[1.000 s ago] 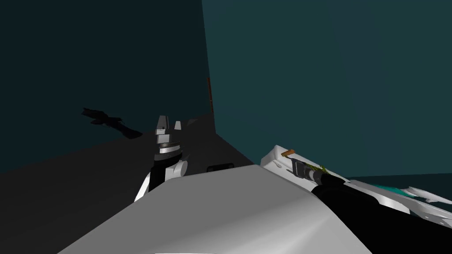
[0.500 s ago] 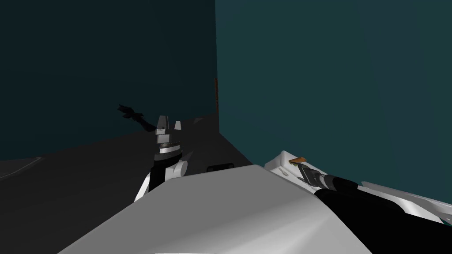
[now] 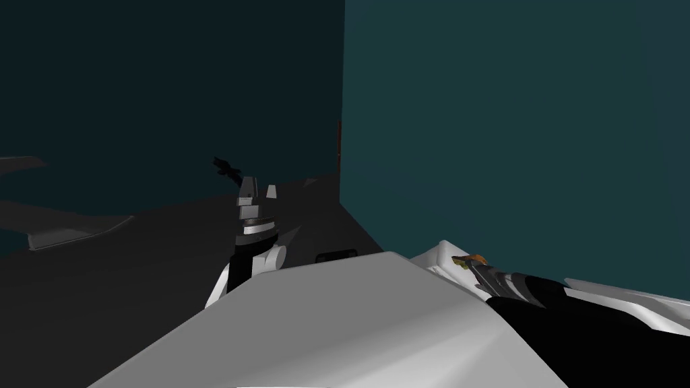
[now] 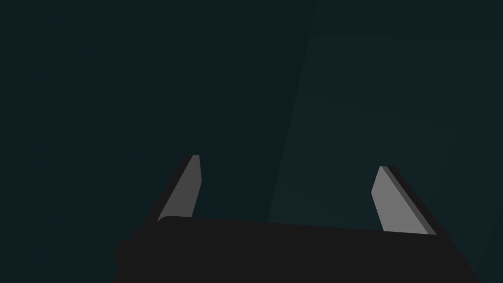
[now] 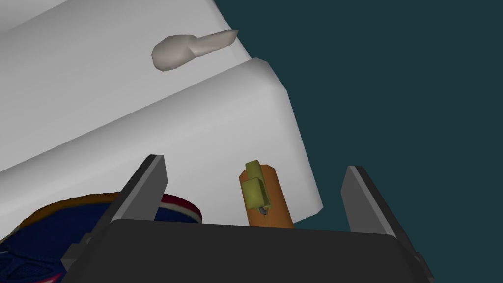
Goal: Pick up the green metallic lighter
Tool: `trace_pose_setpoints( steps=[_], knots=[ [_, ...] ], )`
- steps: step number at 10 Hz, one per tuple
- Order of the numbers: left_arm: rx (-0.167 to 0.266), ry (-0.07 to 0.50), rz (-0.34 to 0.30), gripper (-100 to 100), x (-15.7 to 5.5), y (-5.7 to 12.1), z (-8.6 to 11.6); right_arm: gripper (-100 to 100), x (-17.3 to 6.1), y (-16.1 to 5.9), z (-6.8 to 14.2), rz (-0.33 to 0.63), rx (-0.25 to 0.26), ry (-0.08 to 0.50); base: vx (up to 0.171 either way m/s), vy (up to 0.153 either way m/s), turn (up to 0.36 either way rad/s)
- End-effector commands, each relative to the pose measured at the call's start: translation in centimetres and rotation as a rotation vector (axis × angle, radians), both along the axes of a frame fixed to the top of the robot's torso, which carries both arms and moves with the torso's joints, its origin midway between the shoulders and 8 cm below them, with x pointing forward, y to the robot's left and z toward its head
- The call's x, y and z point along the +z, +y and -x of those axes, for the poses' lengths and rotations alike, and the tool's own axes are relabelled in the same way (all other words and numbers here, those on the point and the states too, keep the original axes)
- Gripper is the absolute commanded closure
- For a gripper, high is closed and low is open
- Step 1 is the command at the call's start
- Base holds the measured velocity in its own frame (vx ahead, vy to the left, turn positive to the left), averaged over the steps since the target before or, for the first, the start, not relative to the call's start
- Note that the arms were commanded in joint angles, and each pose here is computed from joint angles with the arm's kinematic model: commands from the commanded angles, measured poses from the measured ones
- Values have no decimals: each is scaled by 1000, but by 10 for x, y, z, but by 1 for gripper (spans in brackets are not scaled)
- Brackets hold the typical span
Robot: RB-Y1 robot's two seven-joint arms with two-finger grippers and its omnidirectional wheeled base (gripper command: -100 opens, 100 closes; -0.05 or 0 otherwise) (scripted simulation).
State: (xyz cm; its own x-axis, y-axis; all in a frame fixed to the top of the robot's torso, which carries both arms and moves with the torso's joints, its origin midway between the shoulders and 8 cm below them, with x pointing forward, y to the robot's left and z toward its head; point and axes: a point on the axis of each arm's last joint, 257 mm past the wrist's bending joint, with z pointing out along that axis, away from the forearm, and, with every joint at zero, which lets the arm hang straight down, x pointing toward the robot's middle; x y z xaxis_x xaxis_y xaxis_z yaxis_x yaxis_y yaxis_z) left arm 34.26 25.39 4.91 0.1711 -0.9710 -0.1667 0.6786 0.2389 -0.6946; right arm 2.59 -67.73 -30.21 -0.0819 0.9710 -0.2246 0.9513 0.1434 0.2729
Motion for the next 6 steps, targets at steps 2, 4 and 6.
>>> trace_pose_setpoints(
  steps=[2,4,6],
  knots=[
    [0,0,0,0,0,0,0,-100,1,-7,19,20,70,80,-17,4,146],
    [0,0,0,0,0,0,0,-100,3,-14,37,36,136,160,-31,32,103],
    [0,0,0,0,0,0,0,-100,4,-16,45,41,161,192,-12,12,41]
  ],
)
